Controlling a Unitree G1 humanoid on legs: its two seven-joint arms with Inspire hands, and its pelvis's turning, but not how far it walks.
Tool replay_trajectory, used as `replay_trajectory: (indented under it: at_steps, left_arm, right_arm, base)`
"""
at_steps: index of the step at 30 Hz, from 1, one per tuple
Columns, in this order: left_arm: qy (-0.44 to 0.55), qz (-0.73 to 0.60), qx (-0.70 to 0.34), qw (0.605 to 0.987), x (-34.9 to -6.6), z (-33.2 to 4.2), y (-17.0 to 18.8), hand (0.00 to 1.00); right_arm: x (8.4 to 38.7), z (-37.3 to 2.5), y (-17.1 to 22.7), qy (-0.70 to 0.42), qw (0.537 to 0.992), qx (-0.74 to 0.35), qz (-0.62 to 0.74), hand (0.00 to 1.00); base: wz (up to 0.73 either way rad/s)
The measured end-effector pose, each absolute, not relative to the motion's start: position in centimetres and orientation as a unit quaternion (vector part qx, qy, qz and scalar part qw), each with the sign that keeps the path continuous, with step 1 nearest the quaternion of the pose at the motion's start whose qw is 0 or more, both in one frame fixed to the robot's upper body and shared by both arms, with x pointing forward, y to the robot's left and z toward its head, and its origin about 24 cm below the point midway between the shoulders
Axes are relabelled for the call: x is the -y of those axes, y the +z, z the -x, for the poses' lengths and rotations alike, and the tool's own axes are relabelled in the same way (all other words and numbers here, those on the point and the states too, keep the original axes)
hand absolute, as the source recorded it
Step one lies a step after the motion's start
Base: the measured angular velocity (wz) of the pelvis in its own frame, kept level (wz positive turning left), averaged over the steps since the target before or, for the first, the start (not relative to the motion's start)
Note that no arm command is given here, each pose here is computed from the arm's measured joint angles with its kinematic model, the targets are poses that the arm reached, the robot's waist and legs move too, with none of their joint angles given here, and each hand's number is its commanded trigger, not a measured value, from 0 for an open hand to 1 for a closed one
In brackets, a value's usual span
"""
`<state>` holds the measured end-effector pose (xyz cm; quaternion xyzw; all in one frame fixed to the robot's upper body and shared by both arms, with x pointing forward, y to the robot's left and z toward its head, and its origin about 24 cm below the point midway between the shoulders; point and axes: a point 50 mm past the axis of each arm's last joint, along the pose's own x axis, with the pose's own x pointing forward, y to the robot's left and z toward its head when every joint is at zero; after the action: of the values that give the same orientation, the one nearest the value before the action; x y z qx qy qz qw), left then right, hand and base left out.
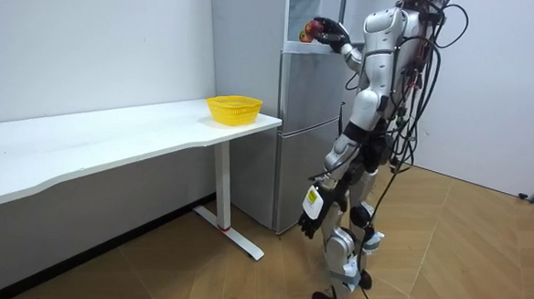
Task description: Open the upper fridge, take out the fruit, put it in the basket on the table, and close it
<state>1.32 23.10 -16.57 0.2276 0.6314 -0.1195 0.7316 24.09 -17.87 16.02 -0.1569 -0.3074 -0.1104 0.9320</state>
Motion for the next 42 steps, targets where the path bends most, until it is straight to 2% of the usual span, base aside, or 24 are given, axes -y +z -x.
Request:
replay_trajectory:
  at_steps: [8, 17, 32, 42]
  left_arm:
    - [-0.141, -0.236, -0.623, 0.732, -22.6, -2.2, -16.7, 0.0]
    - [-0.162, -0.241, -0.625, 0.724, -22.2, -2.2, -16.9, 0.0]
    - [-0.183, -0.225, -0.629, 0.721, -22.2, -2.8, -16.9, 0.0]
    - [-0.181, -0.229, -0.623, 0.726, -22.2, -3.5, -16.9, 0.0]
  right_arm:
    - [14.4, -22.1, 17.9, -0.058, 0.9, 0.399, 0.166, 1.0]
    - [11.3, -21.4, 17.4, 0.017, 0.891, 0.411, 0.194, 1.0]
    - [10.5, -21.4, 17.0, 0.056, 0.873, 0.409, 0.259, 1.0]
    - [9.6, -24.2, 16.8, 0.067, 0.856, 0.405, 0.314, 1.0]
  base:
    - [-0.02]
    - [0.0]
    - [0.07]
    - [0.06]
